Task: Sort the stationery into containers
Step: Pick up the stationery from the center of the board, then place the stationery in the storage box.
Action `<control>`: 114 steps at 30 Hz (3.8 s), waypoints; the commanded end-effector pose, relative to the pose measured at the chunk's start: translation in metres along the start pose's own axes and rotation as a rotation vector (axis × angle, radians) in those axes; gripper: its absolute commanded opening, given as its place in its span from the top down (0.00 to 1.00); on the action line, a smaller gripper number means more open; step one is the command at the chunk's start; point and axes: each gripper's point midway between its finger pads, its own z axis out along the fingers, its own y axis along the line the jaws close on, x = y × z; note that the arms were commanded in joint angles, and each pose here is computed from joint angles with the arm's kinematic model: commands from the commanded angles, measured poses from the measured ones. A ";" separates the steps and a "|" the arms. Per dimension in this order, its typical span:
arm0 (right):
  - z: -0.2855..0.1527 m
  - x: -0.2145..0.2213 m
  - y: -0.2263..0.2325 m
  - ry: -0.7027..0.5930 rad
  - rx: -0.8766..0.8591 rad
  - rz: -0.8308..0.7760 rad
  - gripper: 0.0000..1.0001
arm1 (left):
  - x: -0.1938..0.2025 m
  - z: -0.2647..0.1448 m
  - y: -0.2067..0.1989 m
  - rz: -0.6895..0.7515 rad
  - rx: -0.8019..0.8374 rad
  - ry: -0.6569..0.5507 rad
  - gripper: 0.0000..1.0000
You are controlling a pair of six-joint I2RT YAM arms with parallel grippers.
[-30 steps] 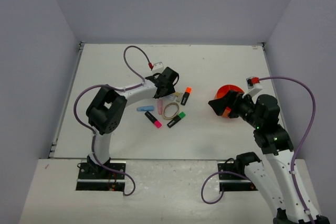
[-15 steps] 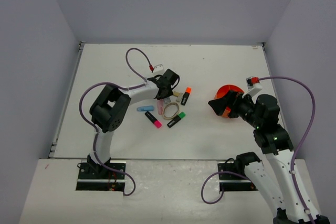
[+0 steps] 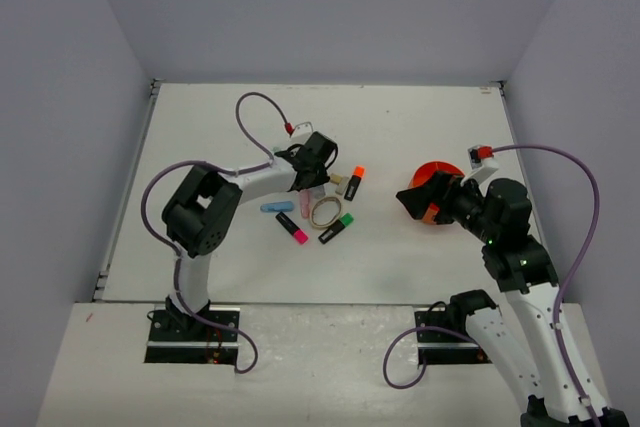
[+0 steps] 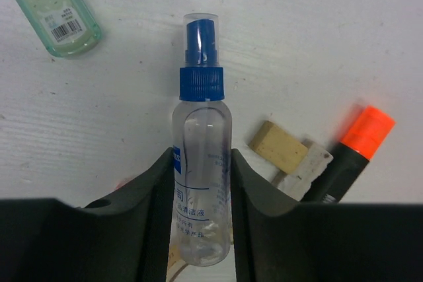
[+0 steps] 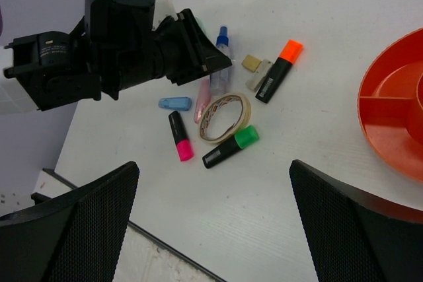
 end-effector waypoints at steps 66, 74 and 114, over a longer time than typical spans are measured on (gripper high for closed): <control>0.050 -0.083 -0.050 -0.220 0.498 -0.127 1.00 | -0.043 -0.226 0.141 0.152 -0.103 -0.251 0.00; 0.050 -0.106 -0.080 -0.264 0.674 -0.144 1.00 | -0.056 -0.246 0.183 0.184 -0.168 -0.402 0.00; 0.118 -0.094 -0.121 -0.104 0.781 -0.201 1.00 | -0.046 -0.232 0.166 0.303 -0.114 -0.340 0.00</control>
